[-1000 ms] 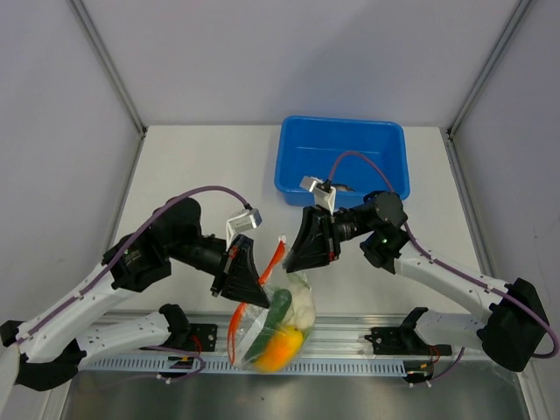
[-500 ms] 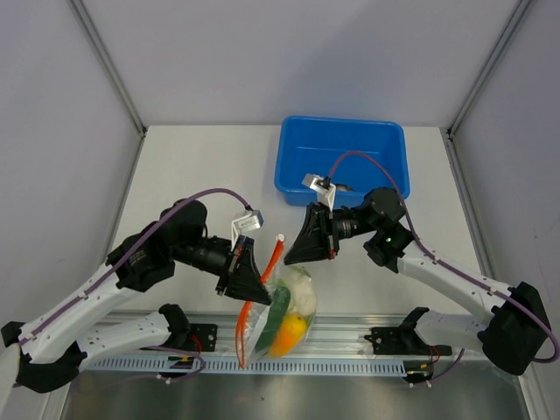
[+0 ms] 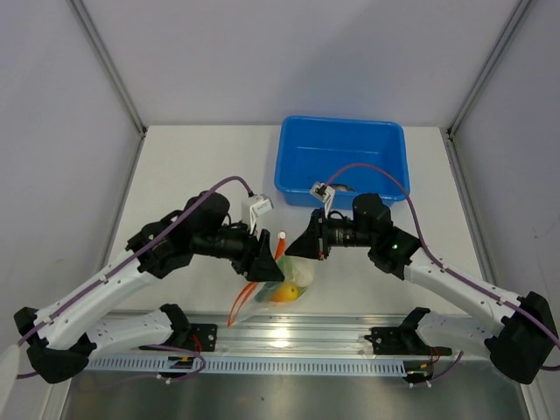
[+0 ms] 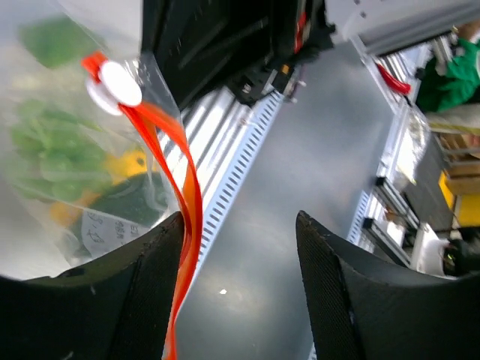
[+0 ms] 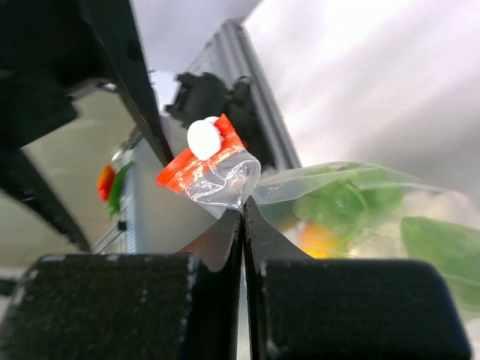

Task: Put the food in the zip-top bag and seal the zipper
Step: Zip the zipper food storage bag at the center of the board.

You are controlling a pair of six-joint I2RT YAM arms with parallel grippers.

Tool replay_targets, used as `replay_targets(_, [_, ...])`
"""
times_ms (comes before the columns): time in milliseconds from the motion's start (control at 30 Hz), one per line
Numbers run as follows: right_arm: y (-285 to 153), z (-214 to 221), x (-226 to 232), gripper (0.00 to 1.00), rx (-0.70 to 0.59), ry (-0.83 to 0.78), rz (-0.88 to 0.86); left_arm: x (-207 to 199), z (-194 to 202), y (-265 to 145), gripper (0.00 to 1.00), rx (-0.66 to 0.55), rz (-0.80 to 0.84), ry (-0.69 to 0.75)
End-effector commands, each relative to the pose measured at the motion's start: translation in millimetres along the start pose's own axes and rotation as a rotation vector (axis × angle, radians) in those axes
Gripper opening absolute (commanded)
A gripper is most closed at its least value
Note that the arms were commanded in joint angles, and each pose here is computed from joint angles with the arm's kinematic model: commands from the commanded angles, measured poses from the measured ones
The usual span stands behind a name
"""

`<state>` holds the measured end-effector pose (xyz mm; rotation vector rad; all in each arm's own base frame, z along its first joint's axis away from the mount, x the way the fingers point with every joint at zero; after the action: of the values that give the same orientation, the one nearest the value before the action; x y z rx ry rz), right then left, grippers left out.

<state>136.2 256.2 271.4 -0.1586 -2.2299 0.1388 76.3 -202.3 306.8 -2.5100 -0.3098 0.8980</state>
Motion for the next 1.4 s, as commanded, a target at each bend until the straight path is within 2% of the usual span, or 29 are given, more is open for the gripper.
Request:
replay_targets(0, [-2, -8, -6, 0.0, -0.097, -0.032, 0.127, 7, -29, -2, 0.66, -0.097, -0.111, 0.02])
replay_targets(167, [-6, -14, -6, 0.0, -0.152, 0.026, 0.205, 17, -44, 6, 0.72, -0.102, -0.191, 0.029])
replay_targets(367, [-7, -21, 4, 0.0, -0.187, 0.078, 0.195, 29, -42, 14, 0.74, -0.078, -0.241, 0.043])
replay_targets(733, [-10, -21, 11, 0.0, -0.172, 0.081, 0.171, 53, -31, 33, 0.62, -0.008, -0.303, 0.056])
replay_targets(833, [-11, -19, 12, 0.0, -0.164, 0.074, 0.163, 55, -30, 38, 0.4, 0.004, -0.287, 0.069])
replay_targets(867, [-11, -19, 11, 0.0, -0.16, 0.075, 0.166, 55, -29, 39, 0.24, 0.01, -0.283, 0.07])
replay_targets(933, [-13, -18, 11, 0.0, -0.142, 0.071, 0.165, 58, -27, 41, 0.08, 0.027, -0.282, 0.073])
replay_targets(967, [-15, -19, 8, 0.1, -0.139, 0.072, 0.171, 58, -27, 41, 0.0, 0.029, -0.282, 0.07])
replay_targets(1033, [-17, -18, 3, 0.21, -0.111, 0.069, 0.186, 60, -26, 40, 0.01, 0.034, -0.285, 0.064])
replay_targets(1067, [-20, -23, 0, 0.32, -0.108, 0.056, 0.193, 61, -25, 37, 0.01, 0.028, -0.296, 0.063])
replay_targets(1100, [-22, -24, -3, 0.35, -0.102, 0.059, 0.2, 60, -25, 36, 0.01, 0.023, -0.293, 0.064])
replay_targets(1233, [-33, -31, -6, 0.64, -0.093, 0.015, 0.158, 56, -26, 30, 0.01, -0.014, -0.265, 0.077])
replay_targets(1367, [-39, -33, -7, 0.71, -0.052, -0.019, 0.063, 49, -27, 27, 0.01, -0.048, -0.211, 0.108])
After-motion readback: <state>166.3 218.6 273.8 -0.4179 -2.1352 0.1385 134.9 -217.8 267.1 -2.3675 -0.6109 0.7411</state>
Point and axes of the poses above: each gripper's point midway between its finger pads, its own y axis out along the fingers, its own x axis along the line the jaws close on, z = x × y, the point moved 7 cm from there along -y, back along the fingers, and after that the axes turned 8 degrees about y, right-handed, at the moved point
